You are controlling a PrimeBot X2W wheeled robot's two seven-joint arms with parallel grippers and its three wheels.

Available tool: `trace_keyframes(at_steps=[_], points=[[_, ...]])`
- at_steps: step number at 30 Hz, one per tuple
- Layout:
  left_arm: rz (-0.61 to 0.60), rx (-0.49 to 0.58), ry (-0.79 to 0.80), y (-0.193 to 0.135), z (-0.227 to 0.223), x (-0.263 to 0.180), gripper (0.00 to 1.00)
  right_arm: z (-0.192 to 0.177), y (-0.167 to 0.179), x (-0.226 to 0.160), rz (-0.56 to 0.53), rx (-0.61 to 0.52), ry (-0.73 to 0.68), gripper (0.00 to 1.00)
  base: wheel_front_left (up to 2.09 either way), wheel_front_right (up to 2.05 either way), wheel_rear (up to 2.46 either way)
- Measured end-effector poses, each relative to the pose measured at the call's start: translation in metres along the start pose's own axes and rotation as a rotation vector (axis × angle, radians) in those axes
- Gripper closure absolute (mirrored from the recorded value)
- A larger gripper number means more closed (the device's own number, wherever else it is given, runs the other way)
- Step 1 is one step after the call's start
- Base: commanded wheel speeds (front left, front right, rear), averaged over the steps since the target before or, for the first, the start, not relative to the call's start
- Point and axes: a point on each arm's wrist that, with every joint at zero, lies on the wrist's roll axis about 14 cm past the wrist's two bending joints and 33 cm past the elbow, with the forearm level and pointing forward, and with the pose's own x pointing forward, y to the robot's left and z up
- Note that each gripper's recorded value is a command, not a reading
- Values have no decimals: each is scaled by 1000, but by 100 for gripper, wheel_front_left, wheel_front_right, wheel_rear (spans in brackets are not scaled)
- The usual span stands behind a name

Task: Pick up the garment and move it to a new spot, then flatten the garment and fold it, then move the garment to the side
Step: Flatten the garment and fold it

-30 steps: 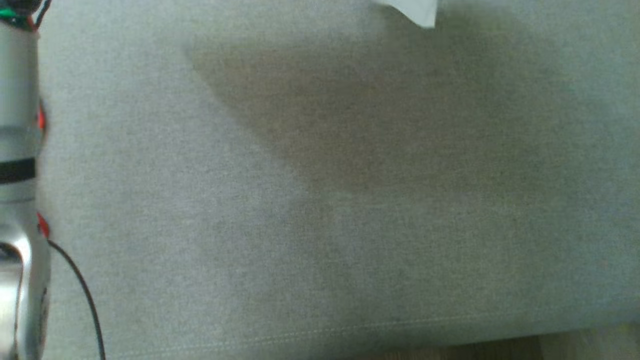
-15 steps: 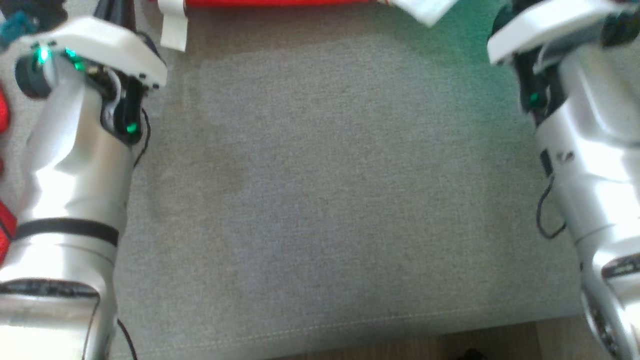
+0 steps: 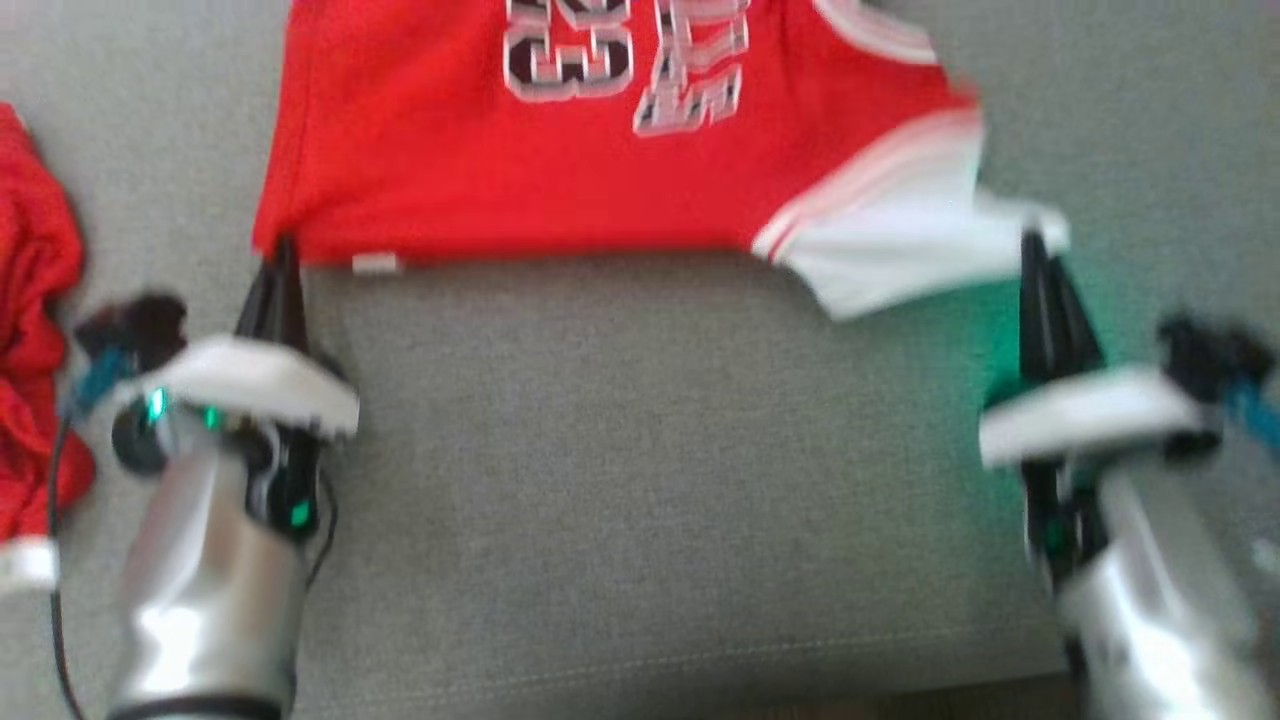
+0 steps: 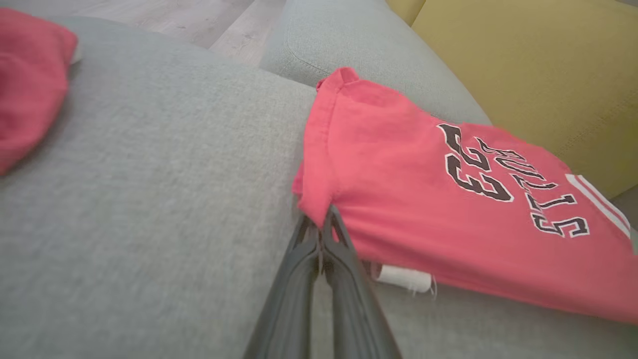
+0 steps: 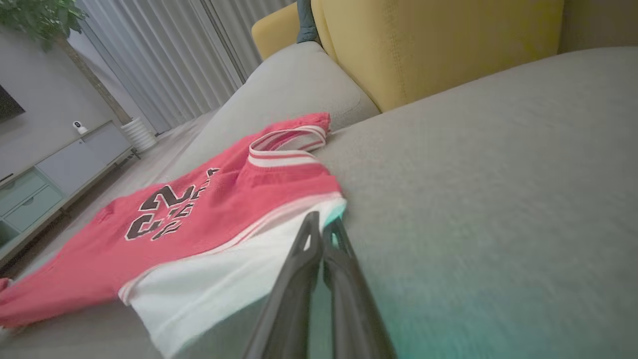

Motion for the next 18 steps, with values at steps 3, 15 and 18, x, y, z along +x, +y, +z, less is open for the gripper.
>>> trace_keyframes(at_steps=[3, 15, 18], points=[[6, 7, -9, 3, -1, -16, 100, -3, 0, -24, -15, 17, -7, 100, 0, 0, 0], [51, 37, -4, 12, -20, -106, 100, 16, -3, -123, -73, -20, 73, 100, 0, 0, 0], [67, 40, 13, 14, -24, -126, 100, 15, -3, -142, -84, -19, 114, 100, 0, 0, 0]])
